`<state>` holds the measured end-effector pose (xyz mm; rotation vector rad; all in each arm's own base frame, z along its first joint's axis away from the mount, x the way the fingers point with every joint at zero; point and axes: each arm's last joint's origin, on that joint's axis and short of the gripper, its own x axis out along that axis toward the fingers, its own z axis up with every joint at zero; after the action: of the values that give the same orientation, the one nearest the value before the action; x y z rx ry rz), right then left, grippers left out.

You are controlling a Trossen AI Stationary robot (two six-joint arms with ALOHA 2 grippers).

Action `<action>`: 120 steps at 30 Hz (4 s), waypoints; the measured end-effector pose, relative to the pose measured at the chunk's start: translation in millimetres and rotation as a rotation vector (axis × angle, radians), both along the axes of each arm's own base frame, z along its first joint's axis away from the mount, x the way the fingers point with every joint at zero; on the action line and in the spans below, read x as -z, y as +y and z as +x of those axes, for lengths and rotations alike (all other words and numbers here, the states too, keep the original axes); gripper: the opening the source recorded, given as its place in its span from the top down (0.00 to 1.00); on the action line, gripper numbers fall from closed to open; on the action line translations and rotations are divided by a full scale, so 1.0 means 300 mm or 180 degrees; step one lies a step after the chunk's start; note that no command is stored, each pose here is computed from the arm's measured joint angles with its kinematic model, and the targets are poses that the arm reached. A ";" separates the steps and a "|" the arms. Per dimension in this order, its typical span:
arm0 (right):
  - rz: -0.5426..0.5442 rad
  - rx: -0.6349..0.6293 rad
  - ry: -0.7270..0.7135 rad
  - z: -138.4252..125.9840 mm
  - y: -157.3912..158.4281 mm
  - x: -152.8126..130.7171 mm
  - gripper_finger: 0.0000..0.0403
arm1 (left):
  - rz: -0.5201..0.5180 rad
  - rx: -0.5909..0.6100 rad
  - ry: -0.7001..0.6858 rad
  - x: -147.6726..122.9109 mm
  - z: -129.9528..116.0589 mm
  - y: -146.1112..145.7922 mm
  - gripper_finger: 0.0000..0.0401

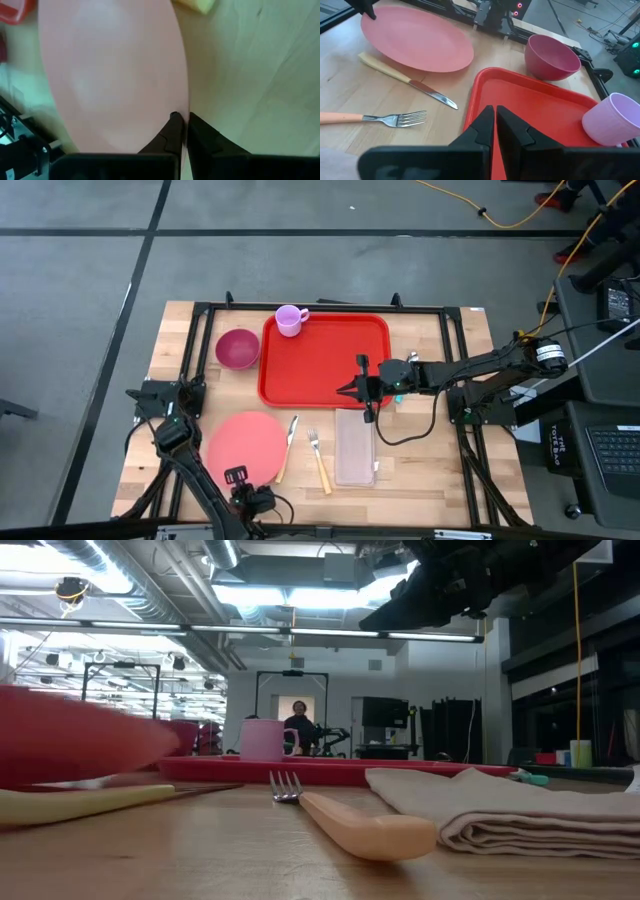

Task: Set up tray
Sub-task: Put the pink plate on the bottom left of the orange tray

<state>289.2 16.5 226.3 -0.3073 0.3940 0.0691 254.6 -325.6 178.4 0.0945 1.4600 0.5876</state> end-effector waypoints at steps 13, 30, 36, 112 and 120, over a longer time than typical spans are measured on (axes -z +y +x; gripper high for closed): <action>0.0016 0.0003 0.0001 0.000 0.000 0.000 0.94 | 0.0115 0.0329 -0.0201 -0.074 0.060 0.068 1.00; 0.0154 0.0057 0.0008 0.000 0.001 0.001 0.94 | -0.0194 0.0341 -0.0447 -0.230 0.014 0.094 1.00; 0.0222 0.0084 0.0008 0.000 0.001 0.001 0.94 | -0.0078 0.0635 -0.0856 -0.331 -0.020 0.117 1.00; 0.0209 0.0251 -0.0512 -0.119 -0.008 -0.181 0.97 | 0.1302 0.1215 -0.0156 0.018 0.228 0.672 0.99; 0.0276 0.0279 -0.0420 -0.104 -0.007 -0.159 0.96 | 0.1017 0.1046 -0.0044 0.025 0.254 0.739 1.00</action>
<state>258.0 14.4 273.9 -0.2074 0.2723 -0.0199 330.9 -104.0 171.0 0.5691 1.2915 0.5442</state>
